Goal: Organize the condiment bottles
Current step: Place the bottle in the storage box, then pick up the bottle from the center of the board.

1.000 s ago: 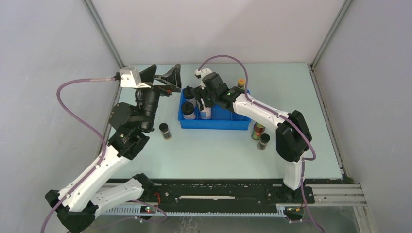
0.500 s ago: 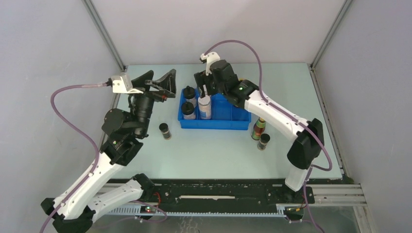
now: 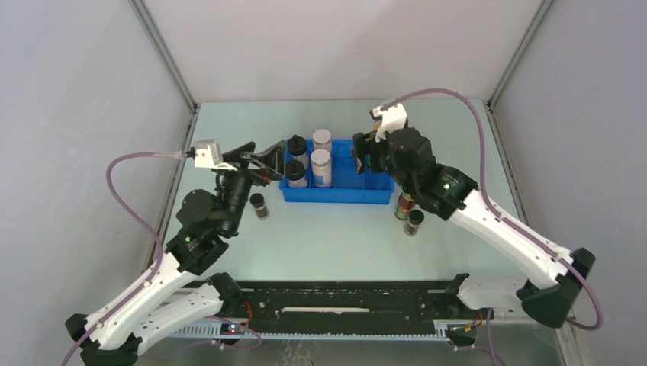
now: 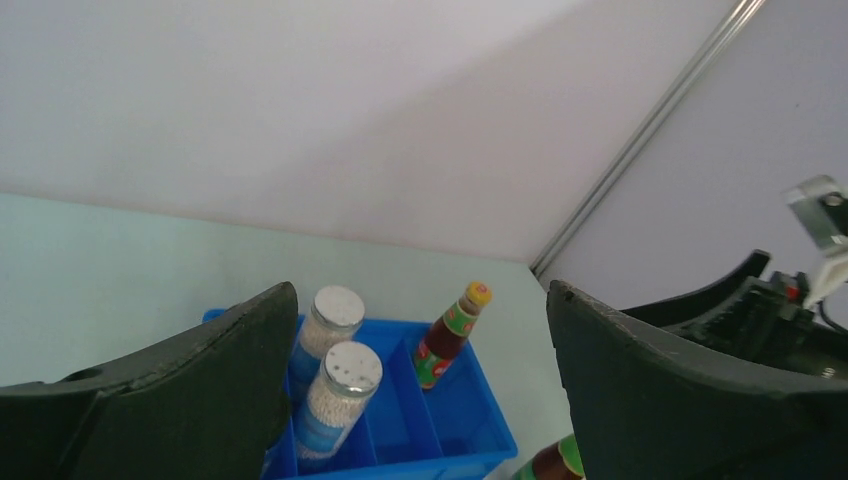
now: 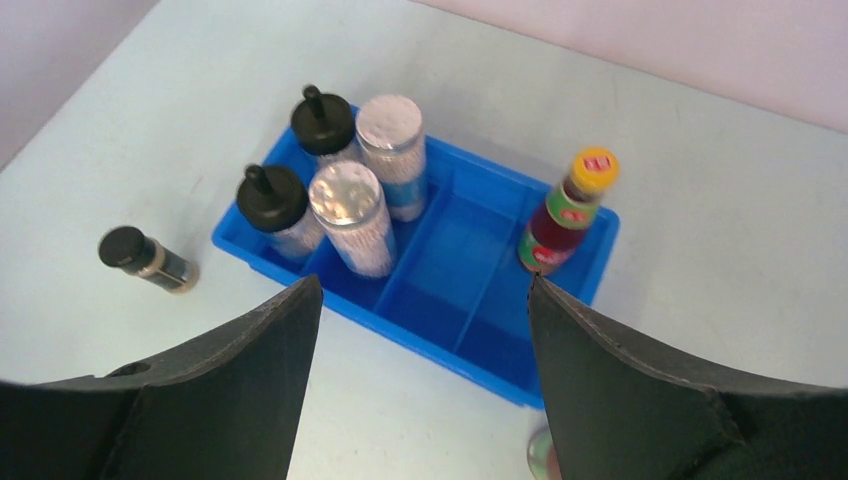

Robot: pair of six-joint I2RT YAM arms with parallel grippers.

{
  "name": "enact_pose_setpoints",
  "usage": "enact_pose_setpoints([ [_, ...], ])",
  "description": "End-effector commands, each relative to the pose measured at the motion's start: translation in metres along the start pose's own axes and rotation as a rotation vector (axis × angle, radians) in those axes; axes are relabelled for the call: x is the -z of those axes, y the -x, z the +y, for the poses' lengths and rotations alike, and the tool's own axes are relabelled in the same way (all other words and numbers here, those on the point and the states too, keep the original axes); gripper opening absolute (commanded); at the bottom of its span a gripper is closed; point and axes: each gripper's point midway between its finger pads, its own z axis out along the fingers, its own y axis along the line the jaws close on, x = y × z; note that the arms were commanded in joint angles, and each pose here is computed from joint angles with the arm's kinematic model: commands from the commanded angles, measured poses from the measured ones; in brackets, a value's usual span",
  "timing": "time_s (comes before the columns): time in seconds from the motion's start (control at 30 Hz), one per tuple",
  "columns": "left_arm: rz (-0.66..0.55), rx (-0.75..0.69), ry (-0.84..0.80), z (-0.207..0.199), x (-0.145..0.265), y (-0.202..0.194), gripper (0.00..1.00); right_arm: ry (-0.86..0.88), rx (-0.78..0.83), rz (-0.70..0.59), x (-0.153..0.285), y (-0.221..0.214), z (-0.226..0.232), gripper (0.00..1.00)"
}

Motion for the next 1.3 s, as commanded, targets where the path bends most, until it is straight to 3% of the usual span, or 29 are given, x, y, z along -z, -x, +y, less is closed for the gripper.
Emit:
enact_pose_setpoints([
  [0.0,0.016,0.041,0.016,0.002,0.005,-0.018,0.99,-0.116,-0.047,-0.031,0.032,-0.011,-0.025,0.83],
  [0.23,0.035,0.025,0.045,0.009,0.009,-0.032,0.99,-0.225,-0.112,-0.030,0.067,-0.050,-0.057,0.83],
  [0.57,0.095,-0.003,0.100,0.024,0.017,-0.052,0.99,-0.360,-0.160,0.028,0.079,-0.107,-0.085,0.84],
  [1.0,0.175,-0.001,0.091,0.027,0.024,-0.096,0.99,-0.465,-0.197,-0.004,0.075,-0.136,-0.107,0.86],
  [1.27,0.177,-0.015,0.099,0.032,0.027,-0.102,0.99,-0.497,-0.229,-0.039,0.064,-0.143,-0.116,0.86],
])
